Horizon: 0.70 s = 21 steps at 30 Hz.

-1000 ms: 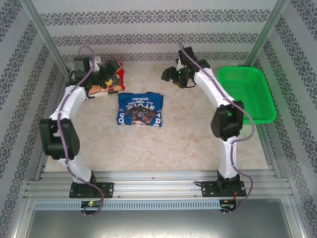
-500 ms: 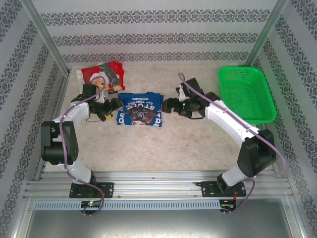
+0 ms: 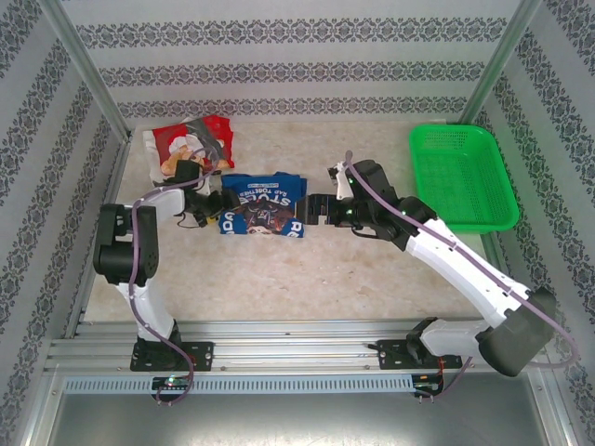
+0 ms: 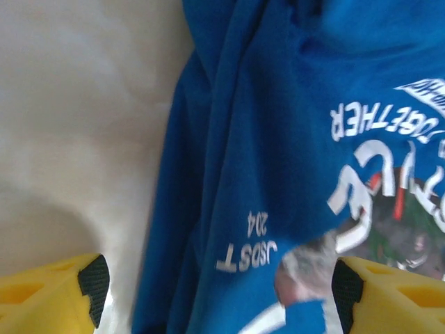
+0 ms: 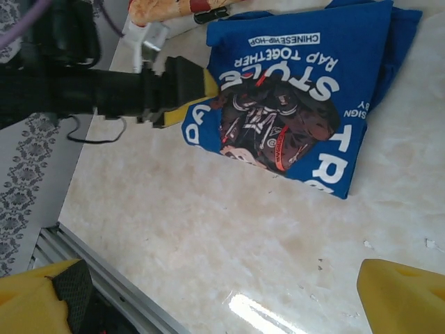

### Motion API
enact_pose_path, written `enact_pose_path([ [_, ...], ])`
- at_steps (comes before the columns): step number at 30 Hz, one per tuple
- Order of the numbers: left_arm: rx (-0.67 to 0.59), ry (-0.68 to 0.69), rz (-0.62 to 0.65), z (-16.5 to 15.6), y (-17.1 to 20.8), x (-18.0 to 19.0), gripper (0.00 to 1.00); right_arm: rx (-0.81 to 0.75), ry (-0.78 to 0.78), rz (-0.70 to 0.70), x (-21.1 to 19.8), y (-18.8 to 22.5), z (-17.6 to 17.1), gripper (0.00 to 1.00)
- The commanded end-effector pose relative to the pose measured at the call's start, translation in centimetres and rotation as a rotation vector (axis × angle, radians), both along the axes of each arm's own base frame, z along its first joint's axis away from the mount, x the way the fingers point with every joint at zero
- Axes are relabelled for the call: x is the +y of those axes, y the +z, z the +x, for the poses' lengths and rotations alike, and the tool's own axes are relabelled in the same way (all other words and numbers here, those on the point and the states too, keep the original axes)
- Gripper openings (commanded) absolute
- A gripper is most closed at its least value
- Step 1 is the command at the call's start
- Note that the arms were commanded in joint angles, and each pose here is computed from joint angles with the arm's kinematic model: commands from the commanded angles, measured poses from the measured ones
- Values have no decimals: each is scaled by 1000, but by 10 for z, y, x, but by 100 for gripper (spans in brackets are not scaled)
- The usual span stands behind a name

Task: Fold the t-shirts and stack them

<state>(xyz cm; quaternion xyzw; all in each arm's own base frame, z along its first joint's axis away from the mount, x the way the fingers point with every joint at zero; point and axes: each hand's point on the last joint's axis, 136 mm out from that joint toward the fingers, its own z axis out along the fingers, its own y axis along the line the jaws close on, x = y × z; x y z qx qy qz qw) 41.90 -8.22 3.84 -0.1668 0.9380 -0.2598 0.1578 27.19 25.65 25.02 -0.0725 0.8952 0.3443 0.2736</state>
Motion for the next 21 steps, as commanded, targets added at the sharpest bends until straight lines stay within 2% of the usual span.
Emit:
enact_pose_path([
  [1, -81, -1, -37, 27, 7, -16, 83, -22, -20, 3, -4, 2, -6, 98],
  [6, -25, -81, 61, 28, -7, -32, 77, -27, -40, 10, -14, 2, -15, 98],
  [8, -9, -109, 93, 28, -13, -40, 71, -31, -43, 15, -16, 3, -18, 98],
  [14, 45, -153, 217, 25, -33, -44, 39, -46, -53, 12, -26, 6, -25, 98],
  [16, 32, -163, 220, 27, -32, -48, 29, -48, -56, 13, -29, 7, -27, 98],
  [18, 14, -175, 229, 30, -27, -51, 14, -45, -61, 12, -32, 6, -28, 98],
  [21, -32, -202, 269, 38, -11, -56, 0, -43, -70, 20, -36, 6, -27, 98],
])
